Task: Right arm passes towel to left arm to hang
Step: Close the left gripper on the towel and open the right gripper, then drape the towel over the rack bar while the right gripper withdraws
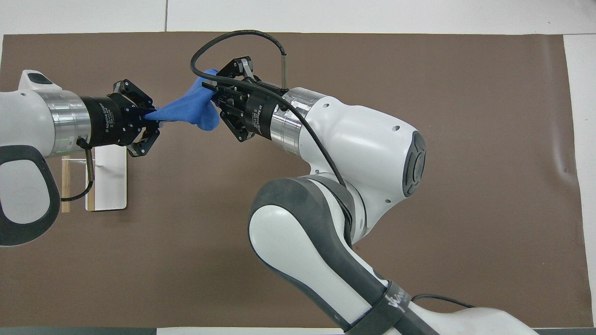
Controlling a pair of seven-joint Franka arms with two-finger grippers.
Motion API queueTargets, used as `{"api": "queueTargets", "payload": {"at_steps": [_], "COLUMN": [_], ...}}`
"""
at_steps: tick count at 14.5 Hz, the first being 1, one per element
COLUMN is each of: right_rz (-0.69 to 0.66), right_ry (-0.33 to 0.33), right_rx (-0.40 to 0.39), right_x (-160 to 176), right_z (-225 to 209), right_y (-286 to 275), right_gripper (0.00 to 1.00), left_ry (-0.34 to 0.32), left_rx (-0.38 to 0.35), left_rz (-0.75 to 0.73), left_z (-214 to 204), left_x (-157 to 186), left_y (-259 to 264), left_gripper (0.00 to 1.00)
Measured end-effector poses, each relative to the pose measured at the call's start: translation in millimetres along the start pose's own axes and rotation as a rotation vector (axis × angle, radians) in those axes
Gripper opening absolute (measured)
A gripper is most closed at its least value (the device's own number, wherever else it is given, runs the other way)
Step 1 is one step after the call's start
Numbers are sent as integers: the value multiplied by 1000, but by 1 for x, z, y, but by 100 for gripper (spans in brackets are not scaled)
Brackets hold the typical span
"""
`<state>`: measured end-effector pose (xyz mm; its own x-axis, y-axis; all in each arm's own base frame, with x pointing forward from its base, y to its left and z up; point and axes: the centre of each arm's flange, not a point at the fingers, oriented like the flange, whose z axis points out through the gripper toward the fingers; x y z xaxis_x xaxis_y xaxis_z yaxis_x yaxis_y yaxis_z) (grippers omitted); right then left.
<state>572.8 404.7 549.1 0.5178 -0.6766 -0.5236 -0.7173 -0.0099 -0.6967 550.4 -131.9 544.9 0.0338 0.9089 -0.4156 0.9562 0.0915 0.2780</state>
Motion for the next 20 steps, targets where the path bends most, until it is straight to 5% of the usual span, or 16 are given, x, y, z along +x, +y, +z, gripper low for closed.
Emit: {"api": "queueTargets", "payload": {"at_steps": [3,7,14,20], "right_rz": [-229,-602,-949,-991], "right_ry": [133,281,252,227], "right_rx": [-56,-315,-759,-987], "right_x": [43,117,239,199], "right_z": [-8,-32,-119,-189], "right_y": [-6,-14,-6,-26], "right_gripper": [55,97,100,100], "left_ry": [107,220,305,379], "left_rx": [-42,-100,-137,-193], "left_rz": [49,160,180,67], "left_z": [-13,-31,-31,-41], "left_x": [39,81,166,251], "left_y": [13,27,19,0], "left_gripper": [2,2,2,2]}}
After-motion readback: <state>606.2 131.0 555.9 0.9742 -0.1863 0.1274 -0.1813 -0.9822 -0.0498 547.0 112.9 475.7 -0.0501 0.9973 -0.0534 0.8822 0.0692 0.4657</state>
